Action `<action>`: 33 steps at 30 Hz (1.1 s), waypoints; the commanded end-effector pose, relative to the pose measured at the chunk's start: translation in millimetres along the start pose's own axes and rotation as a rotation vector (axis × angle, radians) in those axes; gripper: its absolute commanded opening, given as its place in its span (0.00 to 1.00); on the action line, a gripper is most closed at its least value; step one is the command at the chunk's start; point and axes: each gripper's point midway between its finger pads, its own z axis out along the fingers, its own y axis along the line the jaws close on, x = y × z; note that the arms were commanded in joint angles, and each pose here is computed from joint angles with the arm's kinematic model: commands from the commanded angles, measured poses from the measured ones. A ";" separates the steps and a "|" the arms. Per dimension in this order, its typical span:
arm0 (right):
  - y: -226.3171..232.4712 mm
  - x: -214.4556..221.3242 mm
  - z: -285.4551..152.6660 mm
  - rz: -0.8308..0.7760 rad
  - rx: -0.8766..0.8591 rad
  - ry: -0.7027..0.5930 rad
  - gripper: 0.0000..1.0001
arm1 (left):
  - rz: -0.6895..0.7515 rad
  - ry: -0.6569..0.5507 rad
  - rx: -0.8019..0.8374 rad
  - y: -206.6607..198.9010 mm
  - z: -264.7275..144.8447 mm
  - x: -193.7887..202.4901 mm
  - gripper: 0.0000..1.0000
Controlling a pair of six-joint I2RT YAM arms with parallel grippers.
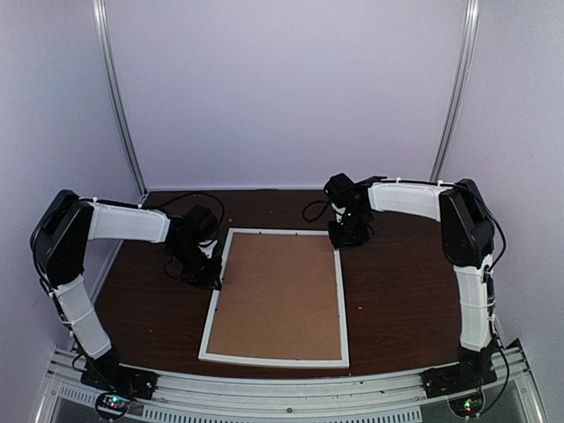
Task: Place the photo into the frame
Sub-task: Press the fastener onto the backboard.
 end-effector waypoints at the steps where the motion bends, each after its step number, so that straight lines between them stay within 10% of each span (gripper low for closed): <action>1: -4.7 -12.5 -21.0 0.027 -0.014 -0.049 0.38 | 0.039 0.044 0.039 -12.3 2.4 15.7 0.00; 33: -8.3 19.9 21.3 0.008 0.016 0.093 0.37 | 0.042 0.056 0.035 -11.3 6.8 16.3 0.00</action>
